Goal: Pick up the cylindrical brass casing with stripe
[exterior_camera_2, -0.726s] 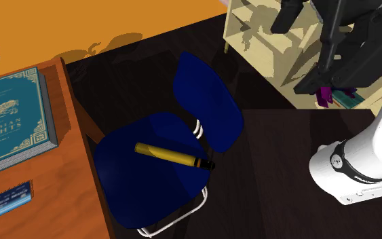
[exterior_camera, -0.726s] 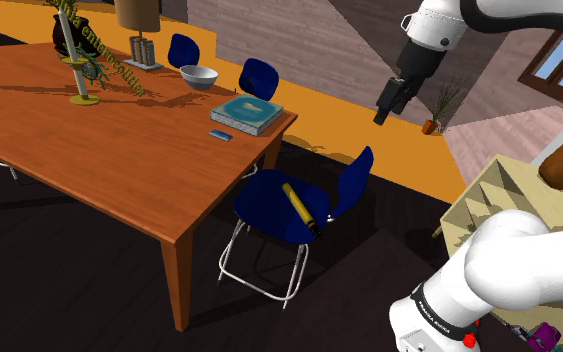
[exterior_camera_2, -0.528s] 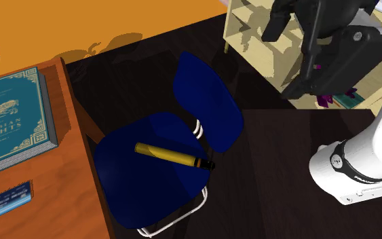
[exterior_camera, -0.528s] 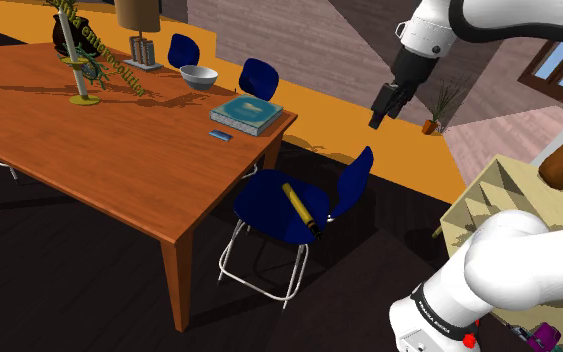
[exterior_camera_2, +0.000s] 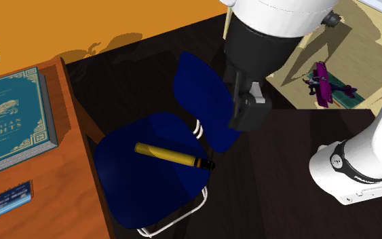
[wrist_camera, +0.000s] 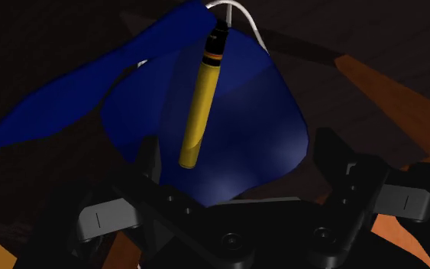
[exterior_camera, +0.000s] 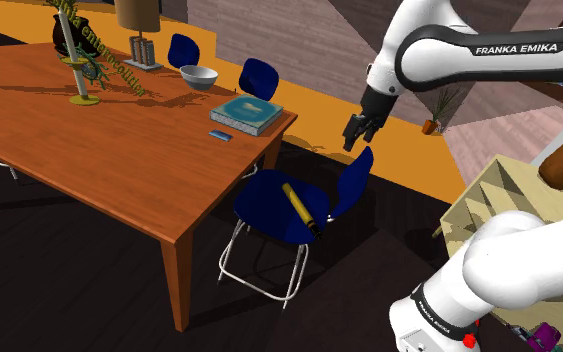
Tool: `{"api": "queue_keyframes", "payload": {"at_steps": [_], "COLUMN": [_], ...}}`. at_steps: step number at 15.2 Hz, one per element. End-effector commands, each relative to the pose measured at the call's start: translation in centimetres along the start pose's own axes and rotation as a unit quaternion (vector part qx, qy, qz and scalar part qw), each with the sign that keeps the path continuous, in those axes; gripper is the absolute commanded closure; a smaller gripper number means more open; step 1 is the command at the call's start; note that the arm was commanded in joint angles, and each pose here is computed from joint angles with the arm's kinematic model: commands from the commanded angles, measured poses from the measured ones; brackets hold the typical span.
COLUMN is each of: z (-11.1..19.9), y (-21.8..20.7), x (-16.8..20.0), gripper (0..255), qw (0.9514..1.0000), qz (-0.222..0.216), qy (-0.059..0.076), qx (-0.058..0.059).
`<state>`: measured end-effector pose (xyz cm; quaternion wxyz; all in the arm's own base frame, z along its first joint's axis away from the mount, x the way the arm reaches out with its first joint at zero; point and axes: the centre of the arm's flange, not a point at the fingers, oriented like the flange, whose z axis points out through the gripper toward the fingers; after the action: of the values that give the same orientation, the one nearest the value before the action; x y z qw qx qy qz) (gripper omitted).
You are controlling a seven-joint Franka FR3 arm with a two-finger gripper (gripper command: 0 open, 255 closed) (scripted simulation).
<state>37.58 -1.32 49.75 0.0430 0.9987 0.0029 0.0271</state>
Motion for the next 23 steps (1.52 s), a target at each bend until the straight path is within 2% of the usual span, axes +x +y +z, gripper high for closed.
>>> {"api": "queue_keyframes", "payload": {"at_steps": [1,12,23], "z": [2.4,16.2,30.2], "y": [0.0,1.3,2.7], "x": [0.8,5.8,10.2], "gripper": [0,0,0], "qw": [1.0000,0.9981,0.9934], "qz": [0.009,0.058,0.106], "qy": [-0.002,-0.017,-0.032], "qx": [0.002,0.015,0.028]}}
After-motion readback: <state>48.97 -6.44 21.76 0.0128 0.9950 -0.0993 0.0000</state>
